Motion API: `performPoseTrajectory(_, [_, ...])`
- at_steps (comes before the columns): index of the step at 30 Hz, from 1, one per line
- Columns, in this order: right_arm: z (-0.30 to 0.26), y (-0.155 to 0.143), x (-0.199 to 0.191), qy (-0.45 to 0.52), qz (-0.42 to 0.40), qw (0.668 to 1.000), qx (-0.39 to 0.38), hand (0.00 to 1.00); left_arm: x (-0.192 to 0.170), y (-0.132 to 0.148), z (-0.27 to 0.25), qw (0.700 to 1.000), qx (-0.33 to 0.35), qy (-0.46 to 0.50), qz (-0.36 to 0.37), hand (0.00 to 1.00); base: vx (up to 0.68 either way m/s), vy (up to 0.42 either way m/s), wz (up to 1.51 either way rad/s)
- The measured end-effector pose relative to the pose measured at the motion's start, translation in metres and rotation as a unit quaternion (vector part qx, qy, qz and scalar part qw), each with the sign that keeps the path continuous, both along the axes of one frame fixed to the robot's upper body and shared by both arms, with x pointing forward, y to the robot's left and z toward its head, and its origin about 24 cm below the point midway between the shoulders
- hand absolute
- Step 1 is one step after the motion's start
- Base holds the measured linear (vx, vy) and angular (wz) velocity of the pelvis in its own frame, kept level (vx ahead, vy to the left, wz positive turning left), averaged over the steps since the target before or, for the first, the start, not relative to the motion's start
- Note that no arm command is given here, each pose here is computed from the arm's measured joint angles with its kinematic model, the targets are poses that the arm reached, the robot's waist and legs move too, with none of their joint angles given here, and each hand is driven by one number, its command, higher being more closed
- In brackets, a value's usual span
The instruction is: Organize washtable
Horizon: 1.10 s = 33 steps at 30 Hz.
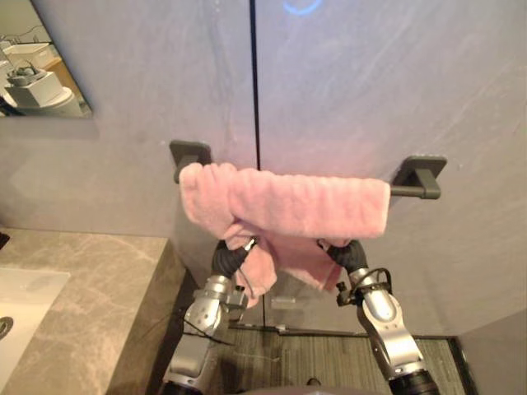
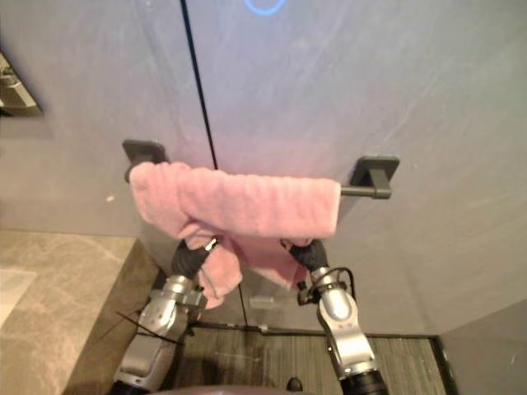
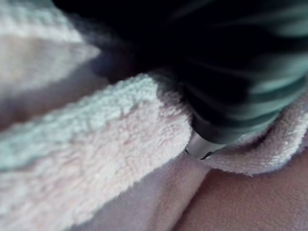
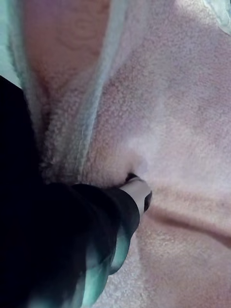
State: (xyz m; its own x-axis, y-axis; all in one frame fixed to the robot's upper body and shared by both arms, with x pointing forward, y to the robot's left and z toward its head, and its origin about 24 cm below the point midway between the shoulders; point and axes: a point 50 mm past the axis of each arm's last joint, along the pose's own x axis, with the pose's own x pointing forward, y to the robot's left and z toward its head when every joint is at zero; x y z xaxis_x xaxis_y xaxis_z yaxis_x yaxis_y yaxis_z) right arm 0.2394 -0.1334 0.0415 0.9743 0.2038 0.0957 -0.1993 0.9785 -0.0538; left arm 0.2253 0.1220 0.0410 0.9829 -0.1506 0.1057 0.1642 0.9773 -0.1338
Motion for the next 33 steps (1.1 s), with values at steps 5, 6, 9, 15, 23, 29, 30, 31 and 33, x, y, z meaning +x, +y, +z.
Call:
performPoseTrajectory(5, [0.005, -0.002, -0.004, -0.014, -0.017, 1.000, 0.004, 1.00, 0.002, -0.002, 0.002, 1.000, -0.003, -0.006, -0.006, 1.00, -0.03, 0.006, -0.04])
performPoseTrajectory(6, [0.005, -0.003, -0.005, -0.015, -0.021, 1.000, 0.001, 1.00, 0.001, -0.003, 0.002, 1.000, -0.004, -0.006, -0.011, 1.00, -0.03, -0.003, -0.05])
performPoseTrajectory(9, [0.004, -0.004, -0.006, -0.012, -0.030, 0.999, 0.003, 1.00, 0.001, -0.006, 0.003, 1.000, -0.010, -0.007, -0.014, 1.00, -0.03, -0.005, -0.06])
performPoseTrajectory(15, [0.007, -0.010, -0.011, -0.021, -0.042, 0.999, 0.005, 1.00, 0.001, -0.012, 0.008, 0.999, -0.015, -0.019, -0.030, 1.00, 0.00, -0.001, -0.01])
performPoseTrajectory(23, [0.005, -0.020, -0.013, -0.016, -0.068, 0.997, 0.009, 1.00, -0.001, -0.023, 0.009, 0.998, -0.020, -0.017, -0.058, 1.00, -0.03, -0.010, -0.02])
performPoseTrajectory(29, [0.001, -0.021, -0.016, -0.008, -0.071, 0.997, 0.005, 1.00, -0.002, -0.024, 0.009, 0.998, -0.020, -0.016, -0.060, 1.00, -0.01, -0.005, 0.00])
performPoseTrajectory(30, [0.001, -0.020, -0.016, -0.008, -0.071, 0.997, 0.005, 1.00, -0.002, -0.024, 0.008, 0.998, -0.020, -0.015, -0.060, 1.00, -0.03, -0.013, -0.01])
performPoseTrajectory(31, [0.001, -0.020, -0.016, -0.008, -0.071, 0.997, 0.005, 1.00, -0.002, -0.024, 0.008, 0.998, -0.020, -0.015, -0.060, 1.00, -0.03, -0.013, -0.01])
performPoseTrajectory(33, [0.000, -0.020, -0.017, -0.006, -0.072, 0.997, 0.001, 1.00, -0.002, -0.024, 0.008, 0.998, -0.020, -0.015, -0.060, 1.00, -0.03, -0.013, -0.01])
